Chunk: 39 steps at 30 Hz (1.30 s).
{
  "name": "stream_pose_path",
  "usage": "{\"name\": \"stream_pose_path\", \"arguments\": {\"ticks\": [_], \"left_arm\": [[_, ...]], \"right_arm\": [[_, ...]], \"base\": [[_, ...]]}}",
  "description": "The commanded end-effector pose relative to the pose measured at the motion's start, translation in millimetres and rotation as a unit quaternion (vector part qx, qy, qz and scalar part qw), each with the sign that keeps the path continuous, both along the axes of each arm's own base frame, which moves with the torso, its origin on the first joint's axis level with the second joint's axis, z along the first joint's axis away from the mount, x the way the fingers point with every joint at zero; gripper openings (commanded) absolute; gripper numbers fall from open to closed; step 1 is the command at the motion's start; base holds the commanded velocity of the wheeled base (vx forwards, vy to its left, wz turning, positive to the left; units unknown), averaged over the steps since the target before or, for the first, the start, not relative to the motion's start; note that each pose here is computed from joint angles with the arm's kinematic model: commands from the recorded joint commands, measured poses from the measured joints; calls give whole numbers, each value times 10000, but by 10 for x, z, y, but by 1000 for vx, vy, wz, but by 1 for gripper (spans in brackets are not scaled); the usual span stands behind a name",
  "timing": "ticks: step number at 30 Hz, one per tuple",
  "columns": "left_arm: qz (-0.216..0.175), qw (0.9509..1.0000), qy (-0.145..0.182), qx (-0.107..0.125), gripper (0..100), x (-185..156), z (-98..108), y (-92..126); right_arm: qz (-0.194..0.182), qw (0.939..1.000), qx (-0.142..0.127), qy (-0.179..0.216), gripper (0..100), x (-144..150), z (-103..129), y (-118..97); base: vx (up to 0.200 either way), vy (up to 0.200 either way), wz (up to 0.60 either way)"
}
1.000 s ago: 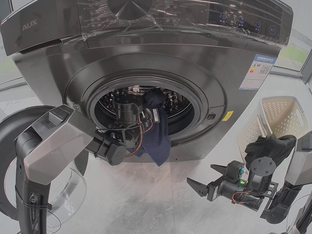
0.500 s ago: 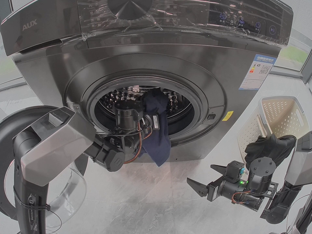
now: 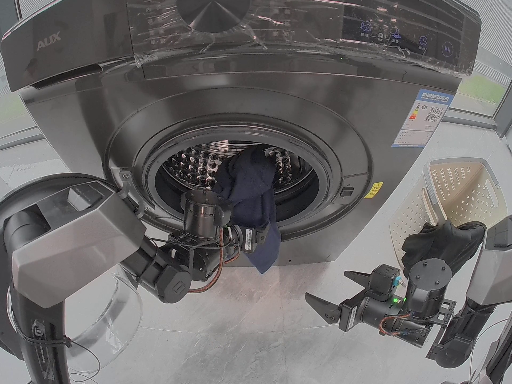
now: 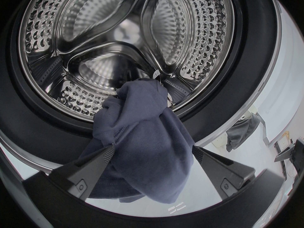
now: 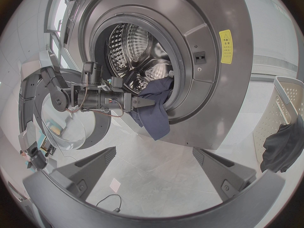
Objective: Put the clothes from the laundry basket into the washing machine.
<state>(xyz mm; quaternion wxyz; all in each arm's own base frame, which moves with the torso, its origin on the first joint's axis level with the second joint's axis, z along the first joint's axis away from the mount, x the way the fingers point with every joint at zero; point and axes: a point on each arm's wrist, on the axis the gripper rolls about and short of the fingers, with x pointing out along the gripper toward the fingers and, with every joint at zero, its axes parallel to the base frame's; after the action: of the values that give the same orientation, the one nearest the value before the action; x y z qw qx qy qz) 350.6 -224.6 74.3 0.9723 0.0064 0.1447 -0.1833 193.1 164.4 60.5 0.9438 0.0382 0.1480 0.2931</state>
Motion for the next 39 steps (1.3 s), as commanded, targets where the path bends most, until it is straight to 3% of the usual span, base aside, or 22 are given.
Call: {"name": "stream_pose_path", "arguments": {"ticks": [1,6,7,18,22,26,29,36,39], "left_arm": [[69,10000,-45,12,100,138,-149,5],[79,9998,-181,-88,100,261,-171,-19],[110,9997,-209,-102,0,295,-178,-16],[140,9981,-485,-346,0,406,-44,-51],[208,9944,-815,-645,0,506,178,-85],[370,9859,-1145,-1160,0,633,430,-105],[504,9817,-1262,-1336,0,673,507,-122],[524,9773,-1445,-1461,0,712,500,-151],[529,9800,-1337,-1373,0,682,430,-150]], "right_arm": [[4,10000,-3,-3,100,2,-2,4],[2,10000,-2,7,100,0,-4,2],[2,10000,-2,7,100,0,-4,2],[2,10000,-2,7,100,0,-4,2],[4,10000,-8,3,100,0,-4,2],[10,10000,-7,13,100,-2,-8,5],[10,10000,-12,19,100,-4,-10,3],[10,10000,-12,19,100,-4,-10,3],[2,10000,-12,19,100,-2,-10,0]], "base": [[0,0,0],[0,0,0],[0,0,0],[0,0,0],[0,0,0],[0,0,0],[0,0,0],[0,0,0],[0,0,0]]}}
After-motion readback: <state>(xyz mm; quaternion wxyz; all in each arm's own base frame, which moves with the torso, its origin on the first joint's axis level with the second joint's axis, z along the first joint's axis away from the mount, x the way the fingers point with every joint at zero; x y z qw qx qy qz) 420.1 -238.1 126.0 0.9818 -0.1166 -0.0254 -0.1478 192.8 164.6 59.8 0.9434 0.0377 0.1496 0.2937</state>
